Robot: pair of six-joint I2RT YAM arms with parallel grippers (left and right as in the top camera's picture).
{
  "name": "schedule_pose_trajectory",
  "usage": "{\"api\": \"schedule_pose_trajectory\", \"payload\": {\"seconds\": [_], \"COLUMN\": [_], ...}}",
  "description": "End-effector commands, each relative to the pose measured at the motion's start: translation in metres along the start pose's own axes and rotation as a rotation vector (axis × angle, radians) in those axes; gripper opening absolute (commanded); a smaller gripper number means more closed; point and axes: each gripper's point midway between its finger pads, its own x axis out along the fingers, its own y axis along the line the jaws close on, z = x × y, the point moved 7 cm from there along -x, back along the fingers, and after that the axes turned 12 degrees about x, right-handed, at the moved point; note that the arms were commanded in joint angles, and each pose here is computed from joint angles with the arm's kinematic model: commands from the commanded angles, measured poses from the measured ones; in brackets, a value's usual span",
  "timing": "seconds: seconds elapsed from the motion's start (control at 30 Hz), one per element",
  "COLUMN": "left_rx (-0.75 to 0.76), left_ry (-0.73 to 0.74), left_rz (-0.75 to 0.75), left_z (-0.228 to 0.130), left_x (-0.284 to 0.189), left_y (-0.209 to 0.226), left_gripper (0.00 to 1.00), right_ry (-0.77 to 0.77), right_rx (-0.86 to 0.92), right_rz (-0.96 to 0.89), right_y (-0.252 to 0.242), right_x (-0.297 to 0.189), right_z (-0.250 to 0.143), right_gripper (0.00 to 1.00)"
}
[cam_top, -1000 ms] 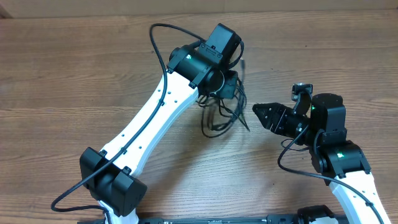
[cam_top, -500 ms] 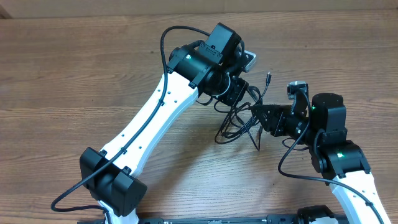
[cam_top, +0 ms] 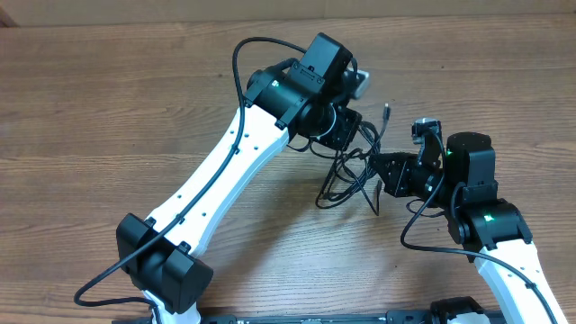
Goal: Untangle cables
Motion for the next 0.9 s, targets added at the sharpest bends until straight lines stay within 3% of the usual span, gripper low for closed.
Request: {"api": "schedule_pose_trajectory", "payload": {"seconds": [0.0,0.17,0.47,0.5,0.57,0.63,0.67,0.87], "left_rx": [-0.266,-0.510,-0.752,-0.736,-0.648,-0.523,-0.441,-0.091], "left_ry": [-0.074,-0.124,-0.130,-0.123,-0.096,-0.059,-0.036,0.037], "left_rz": [0.208,0.334,0.447,0.448,0.431,0.404,0.381,0.189], "left_z": [0.008,0.005,-0.008,-0.009,-0.009,-0.009,-0.009,-0.008], "left_x": [-0.011,-0.014,-0.018,-0.018,-0.018,-0.016,-0.015,-0.010], "left_y": [0.022,0.036,0.045,0.045,0.043,0.040,0.038,0.020], "left_gripper": [0.04,0.04,0.04,0.04,0.04,0.04,0.04,0.04], "right_ry": [0.034,0.037,0.018,0.018,0.019,0.018,0.018,0.008], "right_rx": [-0.005,-0.005,0.082,0.081,0.081,0.080,0.080,0.041], "right_rz": [0.050,0.056,0.026,0.026,0.027,0.027,0.027,0.035], "right_y": [0.006,0.006,0.003,0.003,0.003,0.003,0.003,0.005], "right_x": [-0.001,-0.001,-0.001,-0.001,-0.001,-0.001,-0.001,-0.001], "right_z": [-0.003,-0.003,-0.001,-0.001,-0.001,-0.001,-0.001,0.001], "right_gripper": [0.04,0.04,0.04,0.04,0.19,0.47,0.52,0.54]}}
